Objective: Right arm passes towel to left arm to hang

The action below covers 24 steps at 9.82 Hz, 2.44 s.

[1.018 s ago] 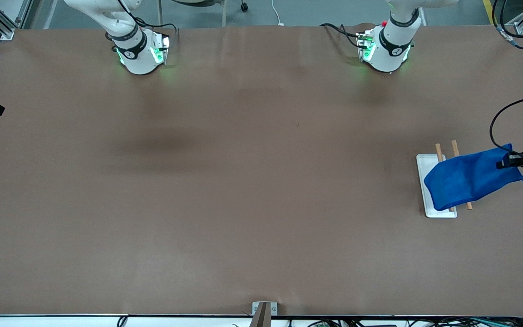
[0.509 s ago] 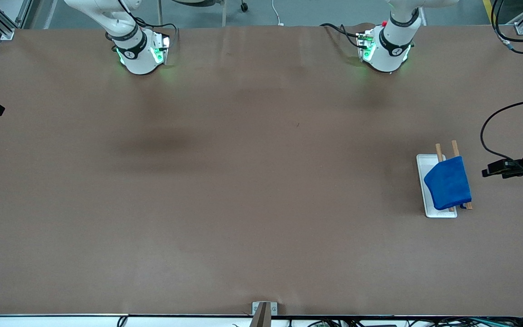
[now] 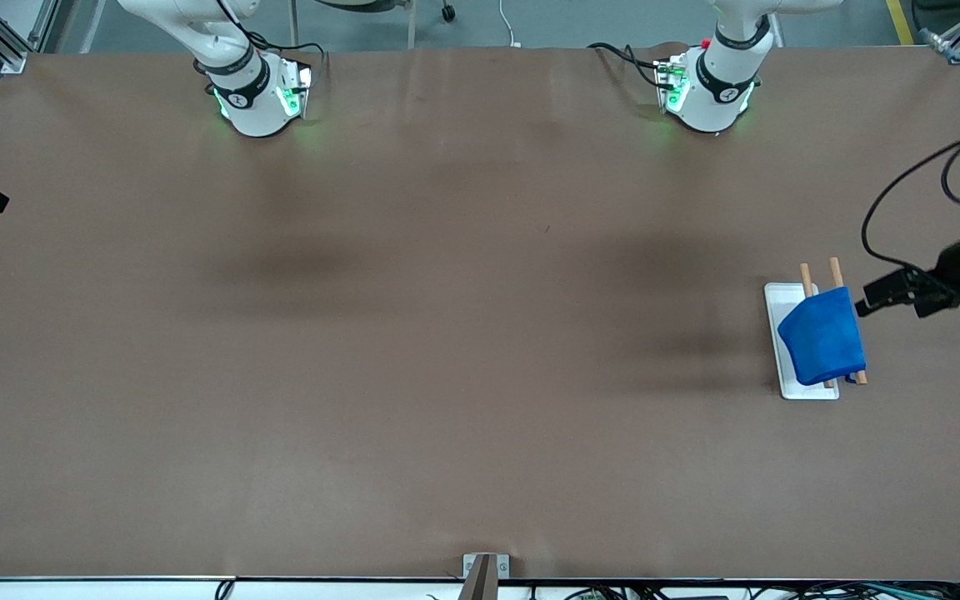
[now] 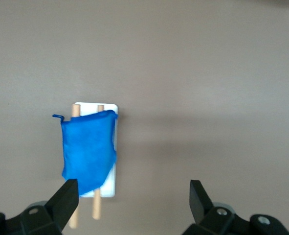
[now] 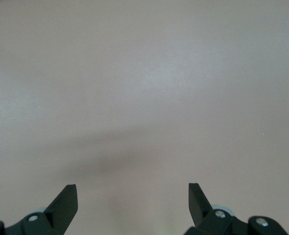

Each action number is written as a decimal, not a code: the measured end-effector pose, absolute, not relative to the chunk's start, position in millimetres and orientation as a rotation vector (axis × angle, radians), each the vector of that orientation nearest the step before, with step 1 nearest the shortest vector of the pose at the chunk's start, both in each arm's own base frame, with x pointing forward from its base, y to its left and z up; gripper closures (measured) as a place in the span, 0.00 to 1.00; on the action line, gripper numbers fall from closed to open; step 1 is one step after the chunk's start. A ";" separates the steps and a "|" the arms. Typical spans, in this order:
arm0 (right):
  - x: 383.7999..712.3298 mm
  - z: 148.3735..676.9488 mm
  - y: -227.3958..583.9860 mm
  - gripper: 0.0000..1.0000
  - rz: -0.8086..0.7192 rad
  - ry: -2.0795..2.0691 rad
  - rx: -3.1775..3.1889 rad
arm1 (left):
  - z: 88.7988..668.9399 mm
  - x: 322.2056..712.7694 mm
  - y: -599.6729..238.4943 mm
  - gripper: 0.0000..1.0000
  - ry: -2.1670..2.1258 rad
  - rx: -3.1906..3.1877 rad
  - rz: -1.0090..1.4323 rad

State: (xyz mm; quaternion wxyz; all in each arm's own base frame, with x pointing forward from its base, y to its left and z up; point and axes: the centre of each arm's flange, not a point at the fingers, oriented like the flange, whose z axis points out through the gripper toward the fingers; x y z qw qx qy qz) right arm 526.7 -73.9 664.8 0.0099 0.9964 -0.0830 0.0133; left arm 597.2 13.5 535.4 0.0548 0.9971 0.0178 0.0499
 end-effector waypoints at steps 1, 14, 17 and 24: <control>526.7 664.7 -73.5 0.00 0.041 -0.258 3.111 | 558.6 584.9 -26.3 0.00 0.077 3.054 0.173; 526.6 664.2 -75.8 0.00 0.039 -0.265 3.110 | 659.2 548.1 -60.4 0.00 0.107 3.120 0.103; 526.7 664.1 -75.8 0.00 0.038 -0.265 3.110 | 656.3 546.5 -72.3 0.00 0.072 3.127 0.095; 526.3 664.0 -78.4 0.00 0.038 -0.272 3.110 | 657.4 546.6 -66.0 0.00 -0.026 3.131 0.099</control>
